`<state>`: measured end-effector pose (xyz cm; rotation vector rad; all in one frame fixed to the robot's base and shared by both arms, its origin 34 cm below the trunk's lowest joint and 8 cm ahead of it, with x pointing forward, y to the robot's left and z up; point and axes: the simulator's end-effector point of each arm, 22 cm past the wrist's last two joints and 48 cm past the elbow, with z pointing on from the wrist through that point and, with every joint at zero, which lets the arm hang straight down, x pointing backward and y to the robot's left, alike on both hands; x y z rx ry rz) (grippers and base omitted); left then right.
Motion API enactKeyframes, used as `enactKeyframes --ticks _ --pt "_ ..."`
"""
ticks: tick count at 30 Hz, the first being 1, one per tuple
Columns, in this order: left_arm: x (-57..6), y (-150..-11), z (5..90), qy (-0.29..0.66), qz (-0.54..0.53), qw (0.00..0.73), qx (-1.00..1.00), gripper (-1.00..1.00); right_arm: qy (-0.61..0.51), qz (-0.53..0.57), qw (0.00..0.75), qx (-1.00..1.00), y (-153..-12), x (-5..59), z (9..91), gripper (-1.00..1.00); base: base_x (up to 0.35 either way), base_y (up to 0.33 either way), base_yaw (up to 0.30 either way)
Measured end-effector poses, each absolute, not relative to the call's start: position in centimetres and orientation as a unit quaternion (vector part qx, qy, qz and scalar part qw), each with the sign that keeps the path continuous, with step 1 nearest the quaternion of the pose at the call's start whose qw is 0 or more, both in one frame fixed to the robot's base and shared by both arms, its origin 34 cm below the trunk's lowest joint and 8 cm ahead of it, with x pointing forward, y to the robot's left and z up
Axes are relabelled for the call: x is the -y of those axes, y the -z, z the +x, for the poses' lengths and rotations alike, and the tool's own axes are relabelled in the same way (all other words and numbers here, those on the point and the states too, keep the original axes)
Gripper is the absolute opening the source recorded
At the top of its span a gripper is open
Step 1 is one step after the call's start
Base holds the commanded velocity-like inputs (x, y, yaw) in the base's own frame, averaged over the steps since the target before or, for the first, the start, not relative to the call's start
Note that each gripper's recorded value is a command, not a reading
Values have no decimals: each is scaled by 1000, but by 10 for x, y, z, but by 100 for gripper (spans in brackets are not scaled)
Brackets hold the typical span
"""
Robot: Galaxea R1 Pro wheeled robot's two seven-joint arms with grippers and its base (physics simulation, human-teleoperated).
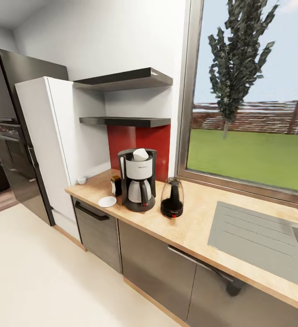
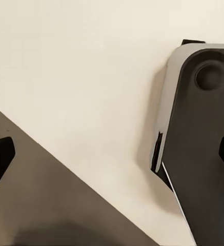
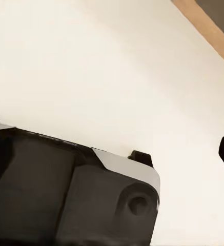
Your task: Set up a coffee station on the kitchen countertop: keep the coffee maker on the countertop, move the bottle of coffee from the kitchen shelf to the counter next to the coffee maker, place a paper coffee filter on top of the coffee maker, put the saucer next to the coffee maker with the coffee cup on the saucer, and place the electric kettle next to the coffee maker.
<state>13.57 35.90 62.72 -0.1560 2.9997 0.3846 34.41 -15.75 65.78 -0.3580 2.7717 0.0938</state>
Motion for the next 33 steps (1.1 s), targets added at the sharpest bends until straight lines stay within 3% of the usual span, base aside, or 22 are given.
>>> enactKeyframes --ticks 3,16,33 --pt "-355 -627 144 -123 -50 67 -989 100 -57 -127 143 -980 -647 157 305 100 0 0 0" --pt "-353 -627 145 -123 -50 68 -989 100 -65 -123 143 -980 -647 150 303 100 0 16 0" --pt "-353 -627 150 -122 -53 73 -988 100 -62 -125 142 -980 -647 155 303 100 1 278 0"
